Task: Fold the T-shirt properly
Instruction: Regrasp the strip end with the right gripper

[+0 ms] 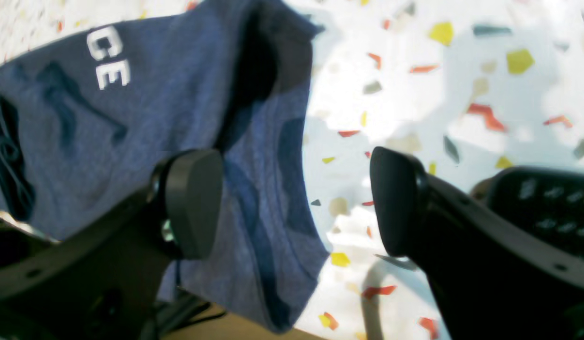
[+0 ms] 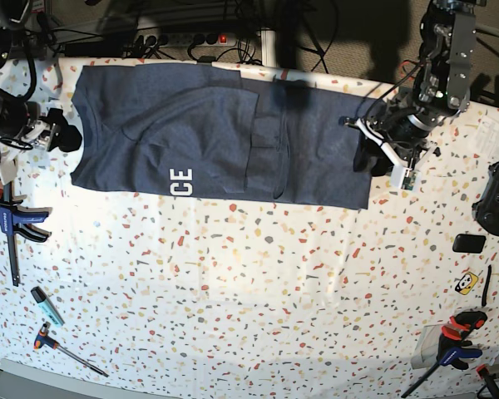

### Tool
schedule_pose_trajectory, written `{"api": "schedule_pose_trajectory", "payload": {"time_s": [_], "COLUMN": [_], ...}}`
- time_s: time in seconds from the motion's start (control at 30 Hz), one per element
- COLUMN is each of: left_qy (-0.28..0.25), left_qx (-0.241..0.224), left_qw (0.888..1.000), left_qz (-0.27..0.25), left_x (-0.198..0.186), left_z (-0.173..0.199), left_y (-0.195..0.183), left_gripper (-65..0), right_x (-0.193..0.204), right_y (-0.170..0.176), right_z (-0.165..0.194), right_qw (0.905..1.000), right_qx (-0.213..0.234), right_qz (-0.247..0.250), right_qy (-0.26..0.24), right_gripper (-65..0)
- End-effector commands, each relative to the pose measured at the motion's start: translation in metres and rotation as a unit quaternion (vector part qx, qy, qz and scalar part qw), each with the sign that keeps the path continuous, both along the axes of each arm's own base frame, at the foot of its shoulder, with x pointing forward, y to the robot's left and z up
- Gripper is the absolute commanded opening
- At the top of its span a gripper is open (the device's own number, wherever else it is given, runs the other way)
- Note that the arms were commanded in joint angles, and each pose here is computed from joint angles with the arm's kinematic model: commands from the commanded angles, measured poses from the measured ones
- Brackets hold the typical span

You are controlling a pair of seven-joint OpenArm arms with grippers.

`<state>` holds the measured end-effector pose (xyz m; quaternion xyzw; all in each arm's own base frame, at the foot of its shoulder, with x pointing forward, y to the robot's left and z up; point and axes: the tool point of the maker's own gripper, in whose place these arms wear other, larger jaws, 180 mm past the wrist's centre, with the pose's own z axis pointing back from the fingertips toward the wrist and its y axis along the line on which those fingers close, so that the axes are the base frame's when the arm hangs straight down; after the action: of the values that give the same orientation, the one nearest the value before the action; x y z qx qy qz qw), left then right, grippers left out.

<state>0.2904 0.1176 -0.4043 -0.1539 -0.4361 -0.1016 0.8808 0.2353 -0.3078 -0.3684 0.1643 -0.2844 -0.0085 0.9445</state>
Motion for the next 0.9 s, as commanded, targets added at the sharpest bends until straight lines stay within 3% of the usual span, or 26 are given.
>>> {"api": "schedule_pose_trajectory", "payload": {"time_s": [0.0,0.37,0.7,0.77,0.87], "left_qy": [-0.023,-0.023,-0.022,-0.022,-0.022], "left_qx": [-0.005,-0.005,-0.005,-0.004,-0.004], "left_qw": [1.0,1.0,1.0,1.0,1.0], "left_qz": [0.002,0.002,0.002,0.002,0.002], "left_x": [0.008,0.008,0.008,0.008,0.008], "left_z": [0.012,0.012,0.012,0.012,0.012], "left_y": [0.001,0.001,0.001,0.002,0.001], "left_gripper": [-45.4,-45.4,-45.4,-45.4,-45.4], "right_x": [0.003,-0.011,-0.011,-0.011,-0.007], "right_y": [0.001,0.061,0.092,0.092,0.091], "right_z": [0.003,-0.04,-0.048,-0.048,-0.046], "right_qw": [0.9998,0.9949,0.9929,0.9929,0.9936], "right_qx": [0.0,0.042,0.08,0.08,0.081], "right_qz": [0.018,0.082,0.08,0.08,0.075], "right_qy": [-0.006,0.043,0.037,0.036,0.025], "right_gripper": [-18.2,-19.0,-32.7,-40.8,-61.2]}}
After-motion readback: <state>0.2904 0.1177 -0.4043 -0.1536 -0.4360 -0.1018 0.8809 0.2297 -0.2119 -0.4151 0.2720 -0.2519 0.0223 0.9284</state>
